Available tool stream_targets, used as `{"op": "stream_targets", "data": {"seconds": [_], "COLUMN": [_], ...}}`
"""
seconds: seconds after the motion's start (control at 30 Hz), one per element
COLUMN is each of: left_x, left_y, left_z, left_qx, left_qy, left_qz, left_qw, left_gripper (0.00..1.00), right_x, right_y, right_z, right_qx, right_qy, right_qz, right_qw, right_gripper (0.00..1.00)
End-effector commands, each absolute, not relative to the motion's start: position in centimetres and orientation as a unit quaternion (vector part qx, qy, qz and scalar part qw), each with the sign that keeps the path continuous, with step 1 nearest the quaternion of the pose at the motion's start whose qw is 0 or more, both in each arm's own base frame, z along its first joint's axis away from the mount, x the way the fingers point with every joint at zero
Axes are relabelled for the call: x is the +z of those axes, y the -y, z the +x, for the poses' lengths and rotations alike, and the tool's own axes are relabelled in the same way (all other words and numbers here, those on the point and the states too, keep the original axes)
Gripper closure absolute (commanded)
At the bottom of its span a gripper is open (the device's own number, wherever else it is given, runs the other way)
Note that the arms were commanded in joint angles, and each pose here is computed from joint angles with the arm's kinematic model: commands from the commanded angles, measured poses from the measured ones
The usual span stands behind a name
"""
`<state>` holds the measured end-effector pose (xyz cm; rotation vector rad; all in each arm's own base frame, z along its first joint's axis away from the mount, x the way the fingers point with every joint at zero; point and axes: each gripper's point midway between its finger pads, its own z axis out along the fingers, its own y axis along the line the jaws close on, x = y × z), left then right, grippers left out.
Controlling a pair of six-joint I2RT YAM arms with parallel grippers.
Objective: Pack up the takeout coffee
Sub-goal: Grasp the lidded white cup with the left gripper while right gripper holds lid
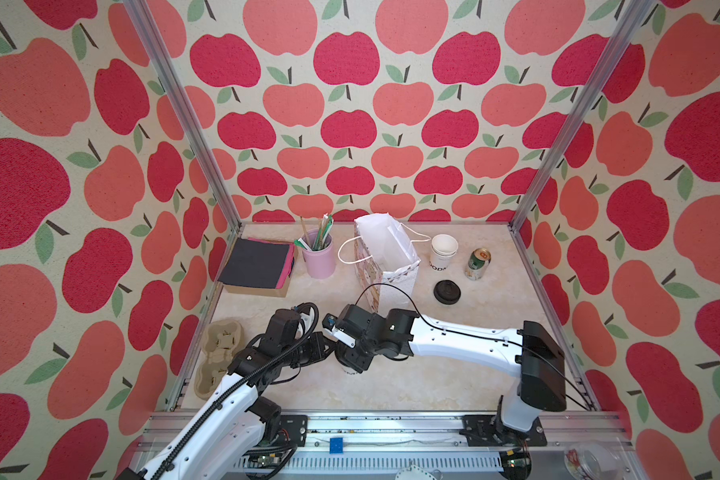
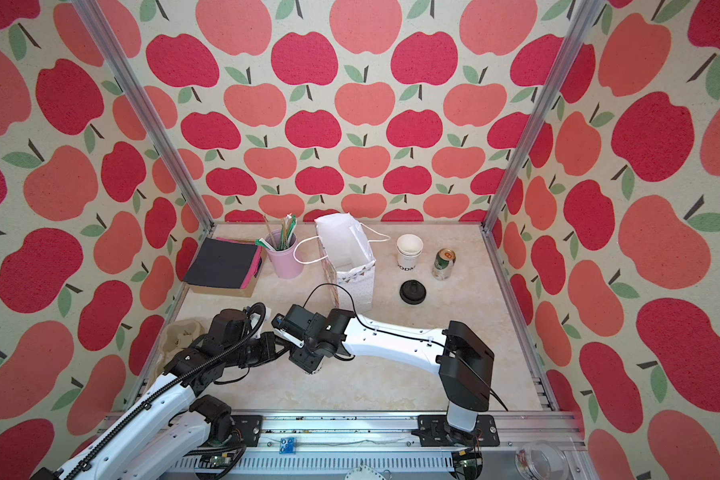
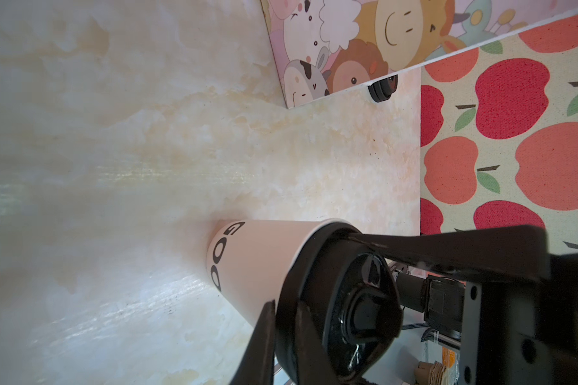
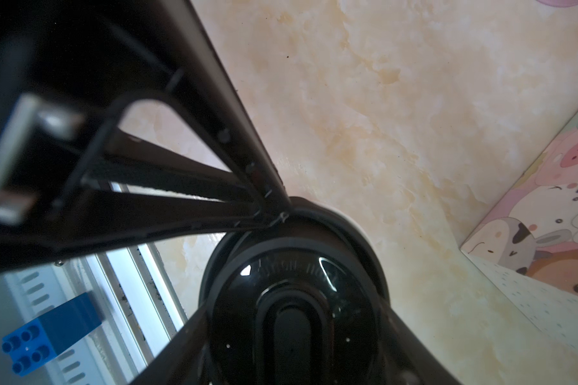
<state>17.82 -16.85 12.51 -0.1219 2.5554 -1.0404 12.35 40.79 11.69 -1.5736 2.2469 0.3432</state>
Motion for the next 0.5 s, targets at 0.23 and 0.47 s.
{"op": "stream_targets", "data": {"seconds": [0.23,0.47], "left_x": [5.0,7.9], "left_y": [11.3,13.2], "left_z": [14.3,15.7], "left_qx": [-0.166,-0.238], "left_qy": [-0.973,-0.953], "left_qz": [-0.123,-0.113], "left_qw": [0.106,0.151], "left_gripper": [0.87,0.76], "right_x": [0.7,0.6], "right_y": [-30.8,-30.9], "right_z": [8.0,7.9], "right_qx": [-0.008,0.002], "right_qy": [-0.818,-0.817], "right_qz": [-0.574,-0.576], "right_qw": [-0.026,-0.021], "right_gripper": [0.34,0.33]}}
